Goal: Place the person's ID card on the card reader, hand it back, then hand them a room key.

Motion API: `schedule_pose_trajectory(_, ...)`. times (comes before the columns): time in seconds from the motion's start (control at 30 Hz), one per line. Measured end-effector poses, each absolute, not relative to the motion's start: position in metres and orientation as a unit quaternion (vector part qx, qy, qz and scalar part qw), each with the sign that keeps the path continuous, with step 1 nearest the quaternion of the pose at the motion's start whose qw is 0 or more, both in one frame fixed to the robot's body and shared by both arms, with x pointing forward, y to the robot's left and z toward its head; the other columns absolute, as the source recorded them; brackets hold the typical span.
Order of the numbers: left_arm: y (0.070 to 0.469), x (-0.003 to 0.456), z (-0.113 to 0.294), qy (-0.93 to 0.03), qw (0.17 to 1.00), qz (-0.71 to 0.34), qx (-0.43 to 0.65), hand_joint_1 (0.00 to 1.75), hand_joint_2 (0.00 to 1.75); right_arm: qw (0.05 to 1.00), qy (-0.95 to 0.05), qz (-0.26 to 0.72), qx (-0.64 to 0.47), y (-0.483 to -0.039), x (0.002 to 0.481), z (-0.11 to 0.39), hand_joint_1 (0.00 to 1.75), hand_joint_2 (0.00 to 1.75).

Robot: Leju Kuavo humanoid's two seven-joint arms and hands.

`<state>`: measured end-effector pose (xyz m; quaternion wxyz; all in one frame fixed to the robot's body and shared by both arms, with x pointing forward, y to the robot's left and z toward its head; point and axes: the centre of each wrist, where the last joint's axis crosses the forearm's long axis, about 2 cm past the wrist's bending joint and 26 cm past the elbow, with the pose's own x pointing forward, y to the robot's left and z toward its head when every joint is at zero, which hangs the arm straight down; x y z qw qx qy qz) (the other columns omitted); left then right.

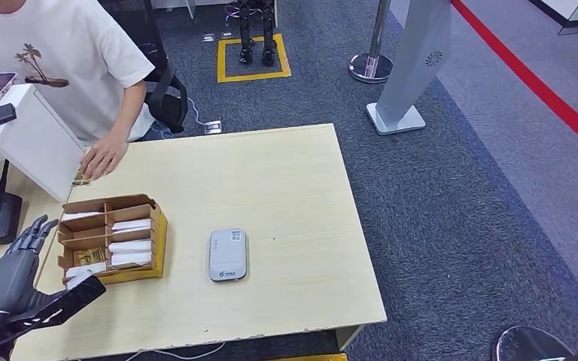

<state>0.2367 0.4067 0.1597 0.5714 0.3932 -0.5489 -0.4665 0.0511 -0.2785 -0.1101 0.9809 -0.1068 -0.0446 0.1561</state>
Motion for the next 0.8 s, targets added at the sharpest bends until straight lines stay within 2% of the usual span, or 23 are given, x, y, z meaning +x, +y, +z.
schedule_pose_trajectory(0.8,0.403,0.220,0.142,-0.532,0.598,-0.472,0.369,0.00,1.75,0.981,-0.045,0.155,-0.107,-0.278,0.051,-0.110,0.00,0.00)
